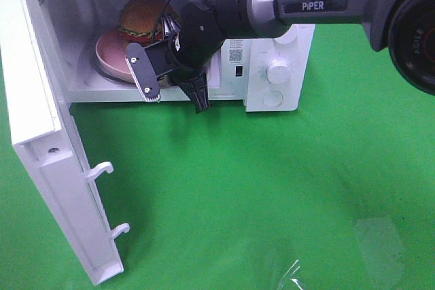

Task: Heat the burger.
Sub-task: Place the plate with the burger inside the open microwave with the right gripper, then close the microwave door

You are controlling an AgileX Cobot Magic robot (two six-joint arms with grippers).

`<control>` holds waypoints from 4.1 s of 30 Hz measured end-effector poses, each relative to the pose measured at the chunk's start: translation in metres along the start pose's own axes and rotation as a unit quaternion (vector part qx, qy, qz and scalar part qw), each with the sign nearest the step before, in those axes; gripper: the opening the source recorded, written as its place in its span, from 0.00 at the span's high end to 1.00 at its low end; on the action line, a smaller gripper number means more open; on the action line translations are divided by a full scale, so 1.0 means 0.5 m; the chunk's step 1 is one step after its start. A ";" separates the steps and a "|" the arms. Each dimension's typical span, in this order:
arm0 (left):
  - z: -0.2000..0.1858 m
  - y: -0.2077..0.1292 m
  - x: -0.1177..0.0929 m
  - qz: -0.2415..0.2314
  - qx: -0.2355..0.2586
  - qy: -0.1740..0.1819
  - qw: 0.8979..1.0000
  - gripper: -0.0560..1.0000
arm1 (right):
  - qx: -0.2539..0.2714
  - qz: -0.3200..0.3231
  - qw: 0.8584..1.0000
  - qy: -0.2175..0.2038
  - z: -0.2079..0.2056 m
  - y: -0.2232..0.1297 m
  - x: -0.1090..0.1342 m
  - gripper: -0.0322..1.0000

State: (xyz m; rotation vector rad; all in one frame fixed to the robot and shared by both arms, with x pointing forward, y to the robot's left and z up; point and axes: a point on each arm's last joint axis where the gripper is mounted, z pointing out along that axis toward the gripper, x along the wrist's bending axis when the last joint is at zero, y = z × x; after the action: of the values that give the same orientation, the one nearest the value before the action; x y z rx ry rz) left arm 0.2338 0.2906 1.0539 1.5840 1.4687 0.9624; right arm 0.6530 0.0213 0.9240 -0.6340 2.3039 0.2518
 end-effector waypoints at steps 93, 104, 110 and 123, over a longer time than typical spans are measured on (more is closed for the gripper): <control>0.000 0.000 0.000 0.000 0.000 0.000 1.000 0.01 | -0.041 0.300 0.953 -0.014 -0.375 -0.043 0.179 0.24; 0.000 0.000 0.000 0.000 0.000 0.000 1.000 0.01 | -0.017 0.513 0.858 0.013 -0.496 -0.063 0.224 0.24; 0.000 0.000 0.000 0.000 0.000 0.000 1.000 0.01 | 0.017 0.567 0.823 0.035 -0.552 -0.074 0.239 0.24; 0.000 0.000 0.000 0.000 0.000 0.000 1.000 0.01 | 0.062 0.620 0.781 0.048 -0.687 -0.099 0.281 0.24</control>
State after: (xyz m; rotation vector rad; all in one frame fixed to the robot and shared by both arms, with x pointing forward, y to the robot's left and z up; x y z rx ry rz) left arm 0.2338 0.2906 1.0539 1.5840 1.4687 0.9624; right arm 0.3863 -0.1941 1.0739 1.0661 2.4520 0.6537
